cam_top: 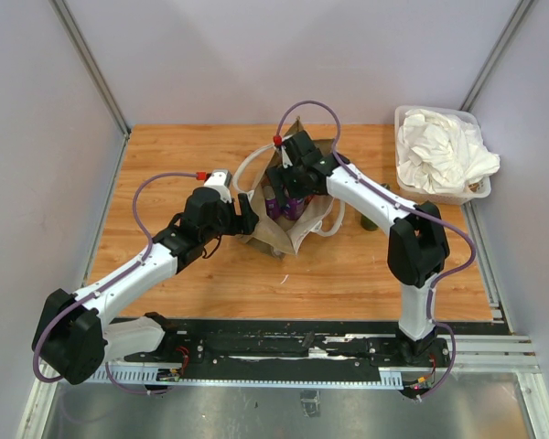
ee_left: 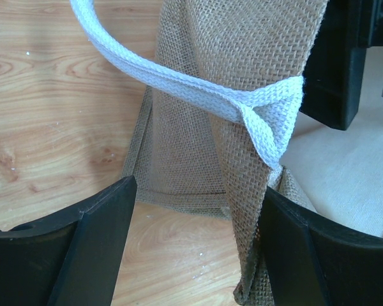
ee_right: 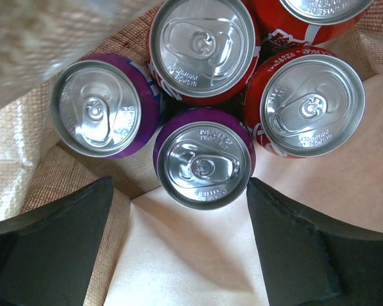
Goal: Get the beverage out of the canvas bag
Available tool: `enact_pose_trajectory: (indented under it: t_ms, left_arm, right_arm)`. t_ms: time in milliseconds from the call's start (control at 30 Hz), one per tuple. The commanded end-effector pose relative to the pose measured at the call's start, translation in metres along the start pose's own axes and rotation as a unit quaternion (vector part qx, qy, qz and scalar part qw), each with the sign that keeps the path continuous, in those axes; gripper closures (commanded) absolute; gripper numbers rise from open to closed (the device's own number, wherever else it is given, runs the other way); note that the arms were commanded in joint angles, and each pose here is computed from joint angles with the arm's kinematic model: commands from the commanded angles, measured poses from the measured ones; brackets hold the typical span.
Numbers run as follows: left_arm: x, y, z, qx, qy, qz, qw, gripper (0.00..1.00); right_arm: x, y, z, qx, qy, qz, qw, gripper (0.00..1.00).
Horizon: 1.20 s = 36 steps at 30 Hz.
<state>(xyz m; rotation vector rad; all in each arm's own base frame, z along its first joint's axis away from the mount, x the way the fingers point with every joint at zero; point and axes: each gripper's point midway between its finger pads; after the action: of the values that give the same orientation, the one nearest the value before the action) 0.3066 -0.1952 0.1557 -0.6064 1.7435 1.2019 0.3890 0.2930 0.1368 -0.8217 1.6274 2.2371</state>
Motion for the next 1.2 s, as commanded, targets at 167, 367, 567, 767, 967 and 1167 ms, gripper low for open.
enact_pose_trajectory:
  t_ms: [167, 367, 567, 767, 967, 1167]
  left_arm:
    - [0.043, 0.004, -0.004, 0.014, -0.019, 0.069, 0.997, 0.21]
    - [0.045, 0.002, -0.005, 0.016, -0.017, 0.071, 0.997, 0.21]
    - [0.046, 0.002, -0.005, 0.016, -0.016, 0.073, 0.997, 0.21]
    - [0.048, 0.003, -0.004, 0.013, -0.02, 0.076, 0.997, 0.21]
    - [0.049, 0.003, -0.004, 0.013, -0.019, 0.077, 0.997, 0.21]
    - [0.049, 0.002, -0.004, 0.013, -0.019, 0.078, 0.997, 0.21]
  right_arm:
    - [0.003, -0.02, -0.009, 0.03, -0.023, 0.01, 0.999, 0.25]
    - [0.012, -0.028, -0.016, 0.038, -0.03, 0.021, 0.999, 0.3]
    - [0.021, -0.038, -0.019, 0.04, -0.029, 0.036, 0.998, 0.3]
    - [0.018, -0.044, -0.016, 0.036, -0.032, 0.034, 0.998, 0.25]
    - [0.016, -0.051, -0.017, 0.041, -0.029, 0.034, 0.998, 0.41]
    - [0.02, -0.047, -0.022, 0.048, -0.02, 0.032, 0.998, 0.97]
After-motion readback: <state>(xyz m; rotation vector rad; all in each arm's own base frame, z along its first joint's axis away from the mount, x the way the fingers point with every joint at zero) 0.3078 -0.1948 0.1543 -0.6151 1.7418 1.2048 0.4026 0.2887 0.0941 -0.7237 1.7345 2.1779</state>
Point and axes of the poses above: each gripper's point midway between its finger pads, its own y axis back along the fingers, its own z axis along the line the jaws close on, x = y × z, and after that the axes turned 15 degrees about -y, right-handed
